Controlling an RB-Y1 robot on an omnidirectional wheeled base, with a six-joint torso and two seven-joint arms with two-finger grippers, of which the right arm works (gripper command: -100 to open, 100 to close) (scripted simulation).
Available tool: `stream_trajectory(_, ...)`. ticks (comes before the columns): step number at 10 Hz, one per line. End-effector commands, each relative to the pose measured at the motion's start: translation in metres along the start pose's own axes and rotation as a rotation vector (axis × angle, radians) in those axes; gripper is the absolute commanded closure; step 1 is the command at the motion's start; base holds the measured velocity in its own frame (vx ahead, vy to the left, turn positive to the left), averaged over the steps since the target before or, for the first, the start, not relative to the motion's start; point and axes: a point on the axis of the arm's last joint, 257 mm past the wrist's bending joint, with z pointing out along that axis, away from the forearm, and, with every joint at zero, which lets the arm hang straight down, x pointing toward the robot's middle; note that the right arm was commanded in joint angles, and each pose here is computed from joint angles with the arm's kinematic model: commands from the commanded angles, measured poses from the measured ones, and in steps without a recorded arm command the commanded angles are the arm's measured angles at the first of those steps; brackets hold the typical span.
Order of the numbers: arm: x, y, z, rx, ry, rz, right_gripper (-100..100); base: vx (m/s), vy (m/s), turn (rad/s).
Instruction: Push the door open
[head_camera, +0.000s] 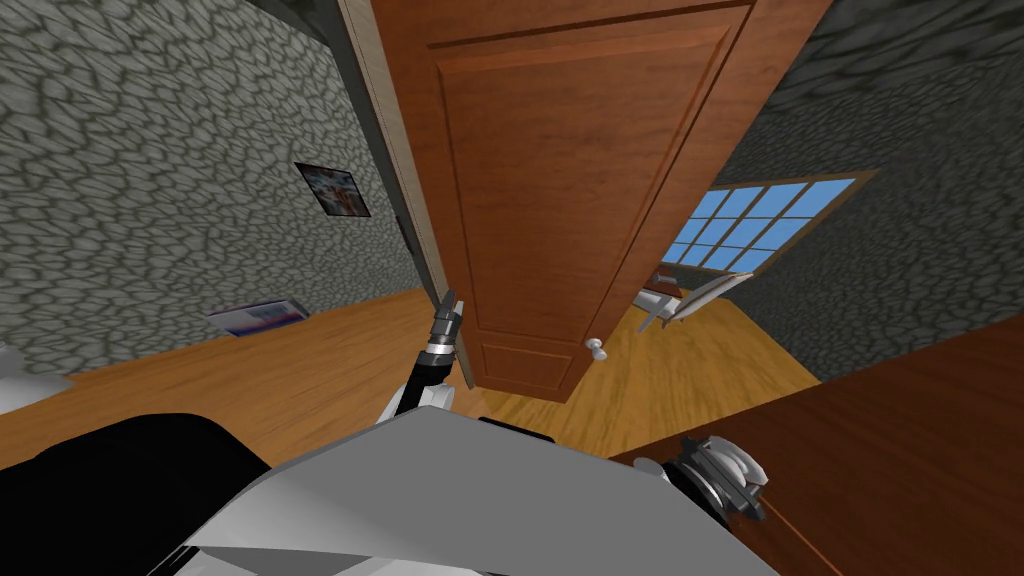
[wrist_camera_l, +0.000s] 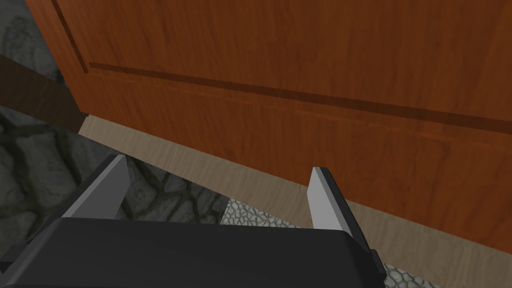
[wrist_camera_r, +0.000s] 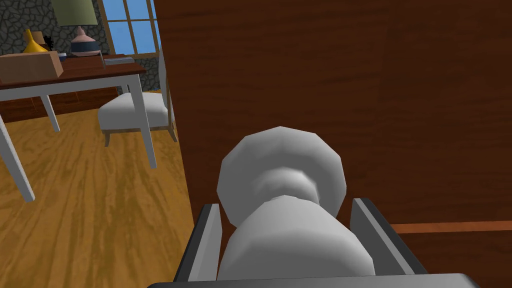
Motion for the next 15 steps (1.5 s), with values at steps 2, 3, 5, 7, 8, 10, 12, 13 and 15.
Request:
stream_trajectory(2,0.007,0.018,0.0046,-0.077,0.023,0.006,100,0.011,-0.198,0.164)
stream_trajectory(3,0.009,0.024,0.0049,-0.105,0.027,0.009,100,0.017,-0.196,0.117)
stream_trajectory(5,0.009,0.024,0.0049,-0.105,0.027,0.009,100,0.018,-0.091,0.016)
stream_trajectory(7,0.011,0.041,0.0042,-0.185,0.035,0.014,100,0.005,-0.108,0.118)
stream_trajectory(8,0.012,0.049,0.0033,-0.220,0.038,0.016,100,0.021,-0.174,0.146)
stream_trajectory(10,0.012,0.057,0.0020,-0.257,0.040,0.018,100,0.033,-0.162,0.076)
stream_trajectory(12,0.013,0.068,-0.0009,-0.313,0.043,0.019,100,0.015,-0.169,0.102)
stream_trajectory(13,0.013,0.077,-0.0035,-0.352,0.043,0.020,100,0.029,-0.158,0.104)
stream_trajectory(15,0.013,0.077,-0.0035,-0.352,0.043,0.020,100,0.011,-0.072,0.015)
